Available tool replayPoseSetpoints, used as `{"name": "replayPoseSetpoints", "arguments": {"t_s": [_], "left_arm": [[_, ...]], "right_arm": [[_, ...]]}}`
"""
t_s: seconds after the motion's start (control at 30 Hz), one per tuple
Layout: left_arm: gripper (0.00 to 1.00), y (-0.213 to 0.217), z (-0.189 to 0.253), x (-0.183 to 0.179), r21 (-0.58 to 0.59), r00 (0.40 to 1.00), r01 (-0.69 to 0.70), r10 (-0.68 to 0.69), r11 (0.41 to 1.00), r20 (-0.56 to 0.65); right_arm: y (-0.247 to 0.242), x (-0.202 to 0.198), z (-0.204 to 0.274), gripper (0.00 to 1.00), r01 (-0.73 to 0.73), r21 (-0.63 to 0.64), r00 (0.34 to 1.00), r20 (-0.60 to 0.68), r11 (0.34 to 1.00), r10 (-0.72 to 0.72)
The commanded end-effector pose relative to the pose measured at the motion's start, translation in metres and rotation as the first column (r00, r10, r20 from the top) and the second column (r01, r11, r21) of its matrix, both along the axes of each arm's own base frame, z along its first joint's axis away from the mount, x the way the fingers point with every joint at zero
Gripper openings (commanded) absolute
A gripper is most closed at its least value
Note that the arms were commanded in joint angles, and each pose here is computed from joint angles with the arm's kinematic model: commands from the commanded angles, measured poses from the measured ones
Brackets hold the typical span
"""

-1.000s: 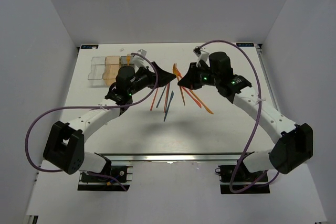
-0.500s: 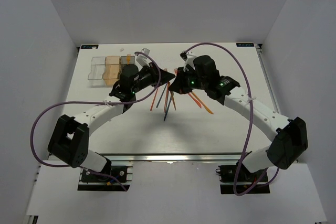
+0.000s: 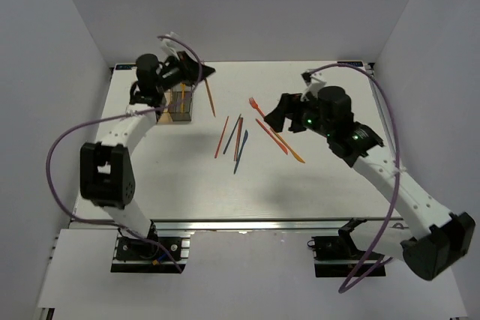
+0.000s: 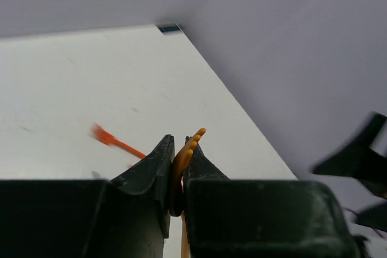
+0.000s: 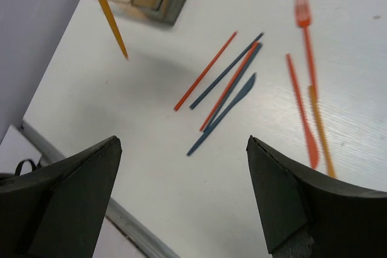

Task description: Sort the eating utensils into containers

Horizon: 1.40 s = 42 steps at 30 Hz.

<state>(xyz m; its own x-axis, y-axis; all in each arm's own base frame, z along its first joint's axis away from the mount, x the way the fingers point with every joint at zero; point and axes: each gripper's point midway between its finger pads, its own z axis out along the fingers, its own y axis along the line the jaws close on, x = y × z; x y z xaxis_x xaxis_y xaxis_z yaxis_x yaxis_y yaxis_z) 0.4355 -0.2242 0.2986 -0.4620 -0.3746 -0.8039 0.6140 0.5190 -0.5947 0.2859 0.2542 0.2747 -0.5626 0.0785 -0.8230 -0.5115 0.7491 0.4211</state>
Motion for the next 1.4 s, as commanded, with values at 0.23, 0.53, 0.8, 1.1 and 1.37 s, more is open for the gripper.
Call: {"name": "replayPoseSetpoints", "arguments": {"t_s": [0.23, 0.53, 0.8, 1.1, 1.37], "left_arm": [[0.0, 0.085, -0.014, 0.12, 0.015, 0.963, 0.223, -0.223, 0.975, 0.155], [0.0, 0.086, -0.031, 0.104, -0.109, 0.875, 0.461, -0.431, 0.881, 0.223], [0.0, 0.115, -0.04, 0.089, -0.106, 0.888, 0.434, -0.405, 0.895, 0.219], [0.0, 0.124, -0.004, 0.079, -0.114, 0.913, 0.38, -0.352, 0.918, 0.207], [0.0, 0.118, 0.088, 0.044, -0.281, 0.958, 0.28, -0.251, 0.918, 0.136]], "right_arm": [[-0.043, -0.02, -0.025, 0.89, 0.016, -0.08, 0.999, 0.032, 0.997, -0.013], [-0.038, -0.028, -0.047, 0.89, -0.048, -0.096, 0.999, -0.004, 0.994, 0.048], [-0.037, -0.026, -0.052, 0.89, -0.053, -0.109, 0.999, -0.009, 0.993, 0.053], [-0.037, -0.028, -0.052, 0.89, -0.058, -0.106, 0.998, -0.006, 0.993, 0.057], [-0.04, -0.028, -0.041, 0.89, -0.044, -0.097, 0.999, 0.023, 0.994, 0.046]]}}
